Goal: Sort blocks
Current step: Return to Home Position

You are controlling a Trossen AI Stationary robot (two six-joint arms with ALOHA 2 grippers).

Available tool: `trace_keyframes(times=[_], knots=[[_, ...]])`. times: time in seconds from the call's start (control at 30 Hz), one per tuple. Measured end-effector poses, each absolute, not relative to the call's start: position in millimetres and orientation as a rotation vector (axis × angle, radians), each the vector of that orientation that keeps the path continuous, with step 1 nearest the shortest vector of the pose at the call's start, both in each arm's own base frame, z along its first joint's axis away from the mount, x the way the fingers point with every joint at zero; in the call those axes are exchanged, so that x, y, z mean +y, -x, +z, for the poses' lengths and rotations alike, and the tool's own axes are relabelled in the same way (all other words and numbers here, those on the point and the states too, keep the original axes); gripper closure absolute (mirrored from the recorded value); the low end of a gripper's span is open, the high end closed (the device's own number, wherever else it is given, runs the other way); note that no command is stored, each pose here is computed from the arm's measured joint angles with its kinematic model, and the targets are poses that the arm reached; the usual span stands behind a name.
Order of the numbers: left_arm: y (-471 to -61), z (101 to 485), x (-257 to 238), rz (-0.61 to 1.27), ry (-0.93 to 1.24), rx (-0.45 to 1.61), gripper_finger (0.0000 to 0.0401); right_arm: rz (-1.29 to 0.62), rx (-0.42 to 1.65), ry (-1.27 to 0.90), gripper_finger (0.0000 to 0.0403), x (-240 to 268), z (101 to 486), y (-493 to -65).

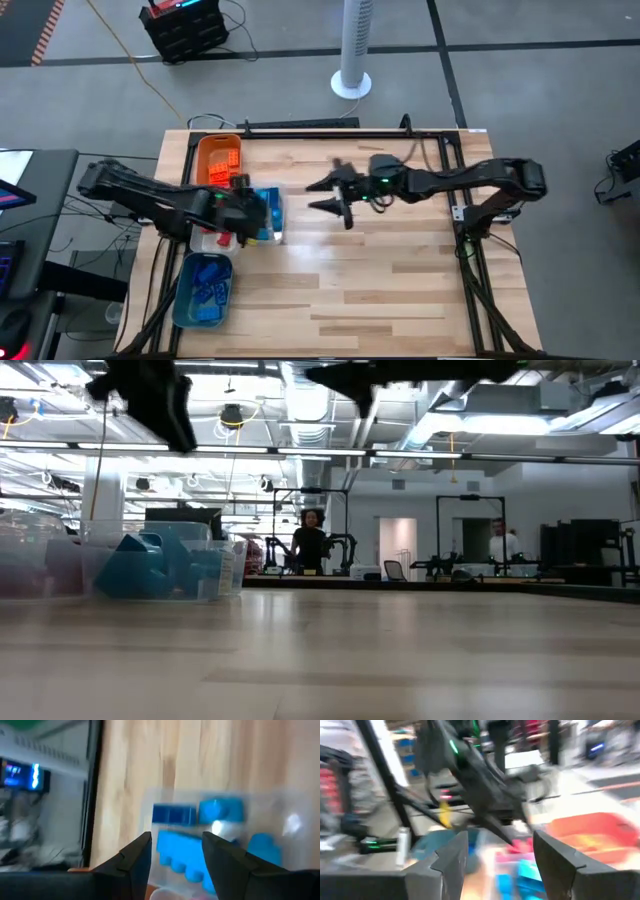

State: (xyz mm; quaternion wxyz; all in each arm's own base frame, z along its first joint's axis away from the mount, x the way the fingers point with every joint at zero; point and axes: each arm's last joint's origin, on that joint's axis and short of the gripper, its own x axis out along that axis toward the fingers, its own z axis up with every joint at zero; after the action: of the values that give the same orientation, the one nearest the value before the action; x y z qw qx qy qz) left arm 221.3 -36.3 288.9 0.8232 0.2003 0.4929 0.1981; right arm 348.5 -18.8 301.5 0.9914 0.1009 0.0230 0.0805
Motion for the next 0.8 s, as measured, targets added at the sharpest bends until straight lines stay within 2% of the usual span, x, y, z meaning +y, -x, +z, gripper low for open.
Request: trace_keyframes(times=[0.1, 0.2, 0.4, 0.53, 0.8], knots=[[-198.6, 309.7, -35.7, 0.405, -0.336, 0.846, 0.0235, 0.055, 0.021, -0.119, 0.0179, -13.7, 302.3, -318.8], [-173.2, 313.3, -30.3, 0.388, -0.257, 0.619, 0.0236, 0.002, -0.044, -0.08, 0.0179, -8.3, 297.5, -287.2], [-143.6, 288.5, -19.0, 0.377, -0.126, 0.192, 0.0237, -0.018, -0.154, -0.068, 0.0179, -10.0, 279.3, -233.2], [-131.5, 270.3, -13.6, 0.362, -0.047, 0.028, 0.0237, -0.043, -0.166, -0.077, 0.0179, -13.8, 263.0, -206.3], [-112.1, 254.2, -5.2, 0.396, -0.018, -0.089, 0.0237, -0.026, -0.268, -0.097, 0.0179, -7.4, 244.2, -168.3]])
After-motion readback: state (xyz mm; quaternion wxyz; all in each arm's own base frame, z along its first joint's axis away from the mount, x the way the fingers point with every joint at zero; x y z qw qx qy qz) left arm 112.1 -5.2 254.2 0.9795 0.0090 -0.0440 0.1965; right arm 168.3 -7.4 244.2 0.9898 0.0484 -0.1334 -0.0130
